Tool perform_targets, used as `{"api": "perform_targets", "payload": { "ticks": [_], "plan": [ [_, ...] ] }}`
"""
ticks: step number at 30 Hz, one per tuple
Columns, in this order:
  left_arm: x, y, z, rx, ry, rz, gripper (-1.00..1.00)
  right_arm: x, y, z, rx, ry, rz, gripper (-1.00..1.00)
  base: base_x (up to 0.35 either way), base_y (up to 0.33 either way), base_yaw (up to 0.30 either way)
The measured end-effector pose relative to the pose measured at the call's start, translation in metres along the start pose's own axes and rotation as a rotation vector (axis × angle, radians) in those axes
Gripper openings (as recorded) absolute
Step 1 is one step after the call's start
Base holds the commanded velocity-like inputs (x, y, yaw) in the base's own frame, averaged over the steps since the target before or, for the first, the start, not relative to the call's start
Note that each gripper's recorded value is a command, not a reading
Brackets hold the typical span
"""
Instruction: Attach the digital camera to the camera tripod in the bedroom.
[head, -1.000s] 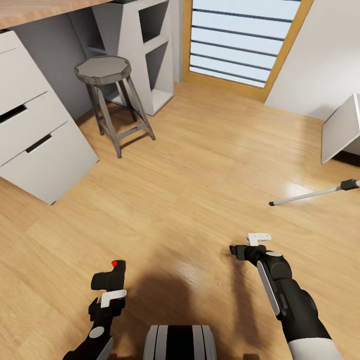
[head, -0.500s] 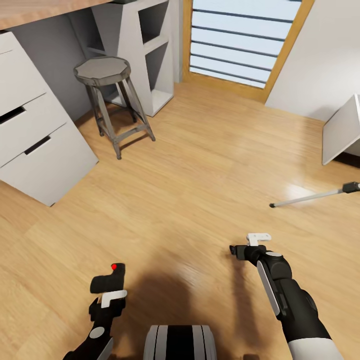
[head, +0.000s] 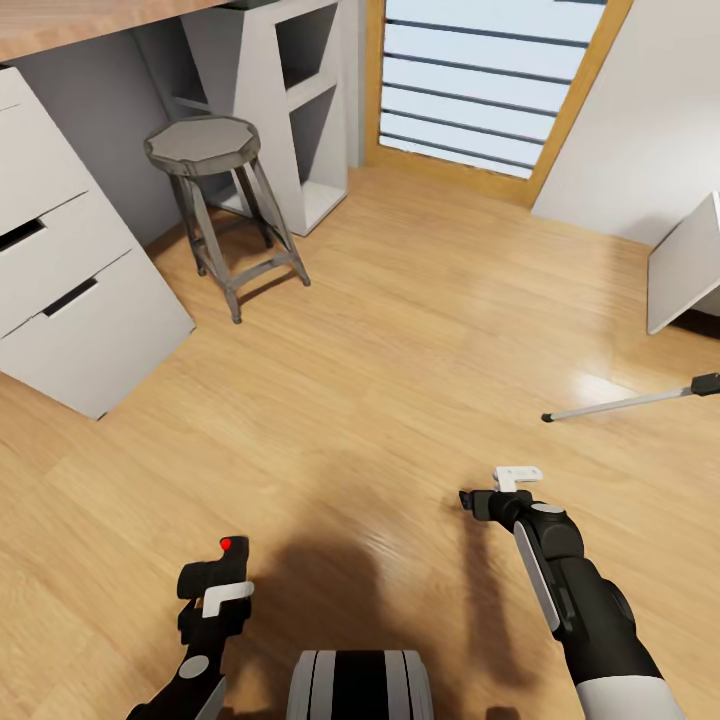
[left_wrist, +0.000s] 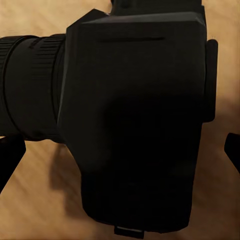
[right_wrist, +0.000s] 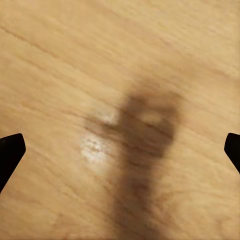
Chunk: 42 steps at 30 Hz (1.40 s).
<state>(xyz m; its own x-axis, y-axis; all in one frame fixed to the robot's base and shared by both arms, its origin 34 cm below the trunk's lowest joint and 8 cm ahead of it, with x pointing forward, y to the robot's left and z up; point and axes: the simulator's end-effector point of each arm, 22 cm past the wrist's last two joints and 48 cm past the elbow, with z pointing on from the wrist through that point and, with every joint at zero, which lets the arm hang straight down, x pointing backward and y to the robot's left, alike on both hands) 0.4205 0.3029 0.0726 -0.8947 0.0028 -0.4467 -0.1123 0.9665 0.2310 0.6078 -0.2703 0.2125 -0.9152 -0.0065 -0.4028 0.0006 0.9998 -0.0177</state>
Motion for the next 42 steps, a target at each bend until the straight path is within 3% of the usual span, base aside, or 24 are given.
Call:
{"api": "perform_targets", "payload": {
  "ticks": [18, 23, 32, 33, 42],
  "plan": [
    [0.002, 0.000, 0.000, 0.000, 0.004, 0.000, 1.00, 0.000, 0.000, 0.000, 0.000, -0.001, 0.000, 1.00, 0.001, 0.000, 0.000],
    [0.023, 0.001, -0.003, 0.003, 0.048, 0.009, 1.00, 0.000, 0.000, 0.000, 0.000, -0.001, 0.000, 1.00, 0.000, 0.000, 0.000],
    [0.031, 0.002, -0.005, 0.005, 0.066, 0.012, 1.00, 0.000, 0.000, 0.000, 0.000, 0.000, 0.000, 1.00, 0.000, 0.000, 0.000],
    [0.031, 0.002, -0.005, 0.005, 0.066, 0.012, -1.00, 0.000, 0.000, 0.000, 0.000, 0.000, 0.000, 1.00, 0.000, 0.000, 0.000],
    [0.030, 0.001, -0.005, 0.006, 0.063, 0.008, -1.00, 0.000, 0.000, 0.000, 0.000, -0.001, 0.000, 1.00, 0.000, 0.000, 0.000]
  ]
}}
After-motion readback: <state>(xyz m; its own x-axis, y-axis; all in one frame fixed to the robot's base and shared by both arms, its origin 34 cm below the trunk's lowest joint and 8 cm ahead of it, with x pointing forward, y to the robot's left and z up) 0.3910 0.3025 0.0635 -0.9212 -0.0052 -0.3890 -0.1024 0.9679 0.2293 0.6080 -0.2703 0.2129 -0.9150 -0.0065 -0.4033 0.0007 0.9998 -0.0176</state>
